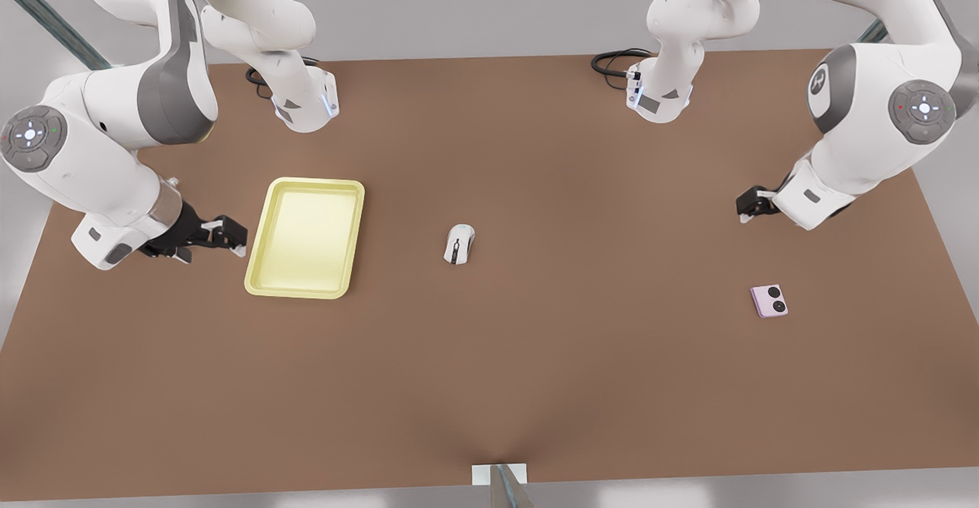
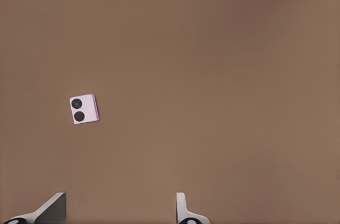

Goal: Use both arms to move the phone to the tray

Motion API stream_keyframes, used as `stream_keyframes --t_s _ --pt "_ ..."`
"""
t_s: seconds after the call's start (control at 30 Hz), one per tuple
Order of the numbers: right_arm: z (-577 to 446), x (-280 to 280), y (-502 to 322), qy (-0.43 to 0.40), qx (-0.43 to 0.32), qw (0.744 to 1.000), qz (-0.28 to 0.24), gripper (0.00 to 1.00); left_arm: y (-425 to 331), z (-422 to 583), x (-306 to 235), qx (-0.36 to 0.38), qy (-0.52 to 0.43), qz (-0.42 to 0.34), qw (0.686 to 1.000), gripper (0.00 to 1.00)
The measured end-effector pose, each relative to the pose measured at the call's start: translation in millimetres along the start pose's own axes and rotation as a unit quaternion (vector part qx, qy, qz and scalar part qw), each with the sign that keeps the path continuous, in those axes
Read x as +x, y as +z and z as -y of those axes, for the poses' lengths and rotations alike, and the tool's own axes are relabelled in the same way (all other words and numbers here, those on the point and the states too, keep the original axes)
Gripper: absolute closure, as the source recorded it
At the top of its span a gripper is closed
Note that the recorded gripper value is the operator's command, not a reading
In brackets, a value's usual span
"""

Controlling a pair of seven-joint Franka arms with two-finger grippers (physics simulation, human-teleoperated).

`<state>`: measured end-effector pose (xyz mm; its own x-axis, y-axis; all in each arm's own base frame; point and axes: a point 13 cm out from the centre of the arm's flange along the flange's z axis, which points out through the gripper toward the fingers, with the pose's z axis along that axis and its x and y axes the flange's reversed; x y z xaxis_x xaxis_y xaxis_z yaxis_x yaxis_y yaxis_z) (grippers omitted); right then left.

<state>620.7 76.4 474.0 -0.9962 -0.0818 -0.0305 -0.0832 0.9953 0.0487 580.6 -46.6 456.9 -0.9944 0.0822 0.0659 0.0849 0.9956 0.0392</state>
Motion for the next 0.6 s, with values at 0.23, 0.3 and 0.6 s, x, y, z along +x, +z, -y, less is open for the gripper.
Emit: stream_keyframes --t_s 0.23,0.3,0.6 --pt "0 -4 -2 0.003 -0.001 1.000 0.009 0.00 194 -101 -42 0.001 -0.089 -0.111 0.990 0.00" --pt "-1 -5 0 0.004 -0.002 1.000 0.009 0.00 271 -137 -50 0.010 -0.111 -0.127 0.986 0.00" --pt "4 -8 4 0.005 0.010 1.000 0.008 0.00 402 -212 -48 0.045 -0.140 -0.073 0.986 0.00"
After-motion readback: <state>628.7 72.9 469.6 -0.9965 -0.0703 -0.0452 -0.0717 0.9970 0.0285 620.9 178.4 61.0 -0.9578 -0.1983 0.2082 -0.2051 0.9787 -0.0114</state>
